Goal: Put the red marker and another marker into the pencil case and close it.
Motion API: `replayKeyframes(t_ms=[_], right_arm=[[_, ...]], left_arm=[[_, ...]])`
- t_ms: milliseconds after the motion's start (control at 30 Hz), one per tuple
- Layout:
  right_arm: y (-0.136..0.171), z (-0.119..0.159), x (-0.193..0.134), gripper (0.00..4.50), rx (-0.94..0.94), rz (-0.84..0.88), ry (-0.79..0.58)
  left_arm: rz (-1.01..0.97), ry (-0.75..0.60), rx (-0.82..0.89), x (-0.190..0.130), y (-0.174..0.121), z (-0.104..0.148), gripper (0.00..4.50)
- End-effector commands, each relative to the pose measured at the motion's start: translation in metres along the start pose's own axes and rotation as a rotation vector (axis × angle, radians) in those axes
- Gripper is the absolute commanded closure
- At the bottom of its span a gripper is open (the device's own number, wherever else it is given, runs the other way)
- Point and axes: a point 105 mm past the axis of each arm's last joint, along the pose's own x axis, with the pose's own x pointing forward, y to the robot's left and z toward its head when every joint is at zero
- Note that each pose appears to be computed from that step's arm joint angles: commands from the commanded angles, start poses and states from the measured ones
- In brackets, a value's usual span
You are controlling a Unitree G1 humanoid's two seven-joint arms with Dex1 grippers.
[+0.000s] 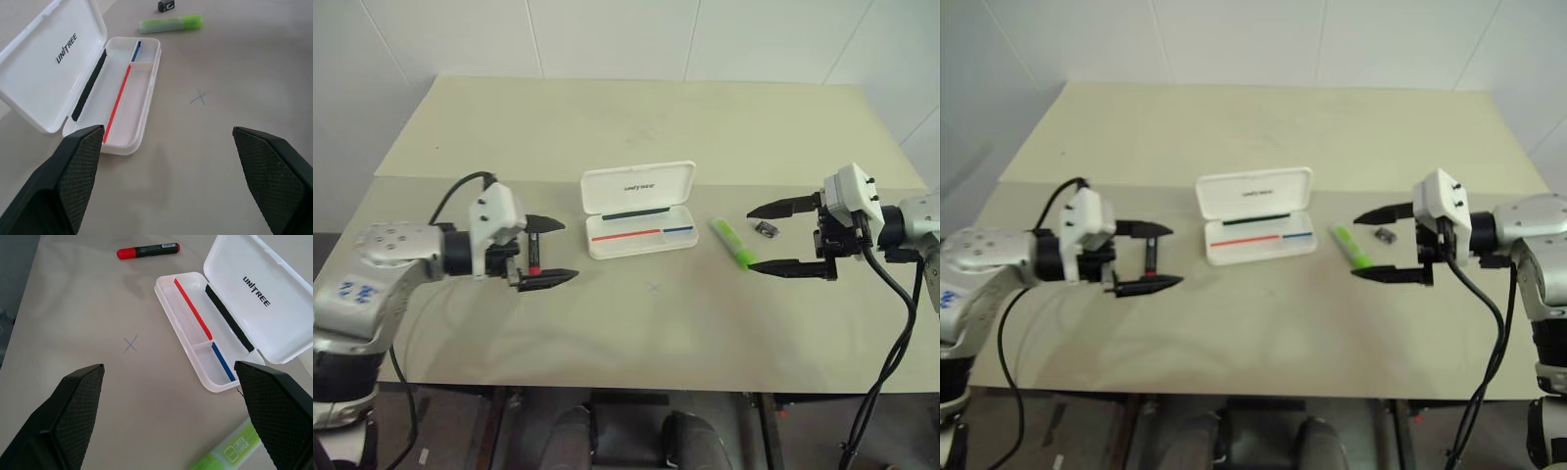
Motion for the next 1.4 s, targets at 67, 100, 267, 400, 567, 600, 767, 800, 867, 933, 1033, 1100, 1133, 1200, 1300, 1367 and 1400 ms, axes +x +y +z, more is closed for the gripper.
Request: replayKeyframes(t_ms=[67,100,267,400,567,600,767,800,867,933,1033,1100,1133,1200,1300,1367,1400], right_arm=[[0.003,0.014,-0.005,0.00,-0.049,-0.010,-0.035],[0.004,0.014,-0.005,0.00,-0.050,-0.013,-0.038],[0.005,0.015,-0.003,0.00,-0.054,-0.026,-0.044],[0.005,0.015,-0.001,0.00,-0.057,-0.027,-0.050],[0.007,0.017,0.000,0.00,-0.063,-0.022,-0.053],[0.007,0.017,0.000,0.00,-0.064,-0.021,-0.053],[0.005,0.015,0.002,0.00,-0.067,-0.031,-0.039],[0.005,0.015,0.002,0.00,-0.067,-0.032,-0.038],[0.005,0.015,0.003,0.00,-0.069,-0.034,-0.038],[0.005,0.016,0.004,0.00,-0.069,-0.039,-0.037],[0.005,0.017,0.004,0.00,-0.070,-0.043,-0.037],[0.006,0.017,0.003,0.00,-0.068,-0.047,-0.035],[0.006,0.017,0.003,0.00,-0.067,-0.050,-0.033],[0.006,0.017,0.003,0.00,-0.066,-0.052,-0.031],[0.007,0.018,0.003,0.00,-0.064,-0.054,-0.026],[0.006,0.018,0.004,0.00,-0.059,-0.059,-0.018],[0.005,0.017,0.004,0.00,-0.057,-0.063,-0.013]], left_arm=[[-0.012,0.016,0.059,0.019,0.006,-0.002,0.01],[-0.016,0.015,0.059,0.023,0.006,-0.003,0.01],[-0.032,0.000,0.019,0.045,0.011,-0.005,0.01],[-0.023,0.014,0.003,0.063,0.016,-0.012,0.01],[-0.060,0.017,-0.002,0.074,0.011,-0.012,0.01],[-0.062,0.018,-0.001,0.075,0.011,-0.012,0.01],[-0.082,0.012,0.006,0.090,0.009,-0.009,0.01],[-0.088,0.016,0.007,0.093,0.007,-0.010,0.01],[-0.096,0.030,0.012,0.098,0.005,-0.012,0.01],[-0.093,0.051,0.020,0.101,0.006,-0.016,0.01],[-0.082,0.067,0.025,0.104,0.008,-0.020,0.01],[-0.066,0.066,0.030,0.106,0.012,-0.019,0.01],[-0.063,0.067,0.031,0.106,0.013,-0.019,0.01],[-0.066,0.071,0.035,0.107,0.014,-0.019,0.01],[-0.068,0.074,0.038,0.109,0.016,-0.019,0.01],[-0.069,0.073,0.040,0.110,0.016,-0.019,0.01],[-0.070,0.072,0.041,0.111,0.016,-0.018,0.01]])
